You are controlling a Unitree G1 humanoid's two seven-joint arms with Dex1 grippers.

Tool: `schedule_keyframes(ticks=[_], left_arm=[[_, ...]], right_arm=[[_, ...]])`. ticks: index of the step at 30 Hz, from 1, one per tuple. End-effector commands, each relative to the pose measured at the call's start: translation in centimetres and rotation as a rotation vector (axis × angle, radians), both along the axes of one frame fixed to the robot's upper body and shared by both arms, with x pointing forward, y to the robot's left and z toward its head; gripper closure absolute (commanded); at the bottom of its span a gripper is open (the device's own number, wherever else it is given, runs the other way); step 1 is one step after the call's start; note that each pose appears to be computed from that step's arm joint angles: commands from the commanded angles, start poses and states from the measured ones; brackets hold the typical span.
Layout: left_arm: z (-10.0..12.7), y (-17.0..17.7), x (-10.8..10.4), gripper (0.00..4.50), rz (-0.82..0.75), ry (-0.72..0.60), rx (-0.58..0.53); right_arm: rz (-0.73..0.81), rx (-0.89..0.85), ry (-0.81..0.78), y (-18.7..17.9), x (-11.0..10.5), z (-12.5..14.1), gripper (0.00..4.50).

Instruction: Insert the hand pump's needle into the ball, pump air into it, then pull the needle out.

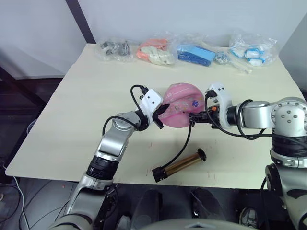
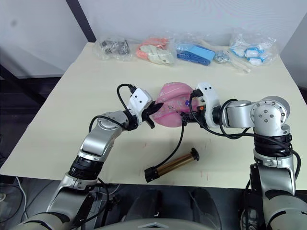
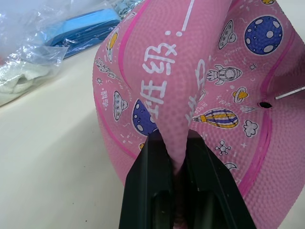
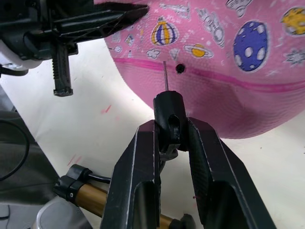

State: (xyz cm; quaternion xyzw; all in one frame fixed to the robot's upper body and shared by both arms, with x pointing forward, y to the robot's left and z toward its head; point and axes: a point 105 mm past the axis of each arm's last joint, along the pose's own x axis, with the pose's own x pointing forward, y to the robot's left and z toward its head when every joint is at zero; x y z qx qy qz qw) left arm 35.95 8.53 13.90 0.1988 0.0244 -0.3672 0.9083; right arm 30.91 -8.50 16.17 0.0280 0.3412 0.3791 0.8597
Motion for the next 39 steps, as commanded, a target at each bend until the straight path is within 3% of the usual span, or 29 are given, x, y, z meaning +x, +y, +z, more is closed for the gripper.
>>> schedule_keyframes(ticks=[1,39], left_arm=[[-0.6,-0.2,-0.1,4.46,-0.01,0.012,0.009],[-1.0,0.2,-0.3,4.46,-0.017,0.013,0.025]], right_arm=[[0.018,0.008,-0.018,0.2,-0.1,0.9,4.2],[-0.029,-0.041,0.015,-0.4,0.6,0.1,4.2]])
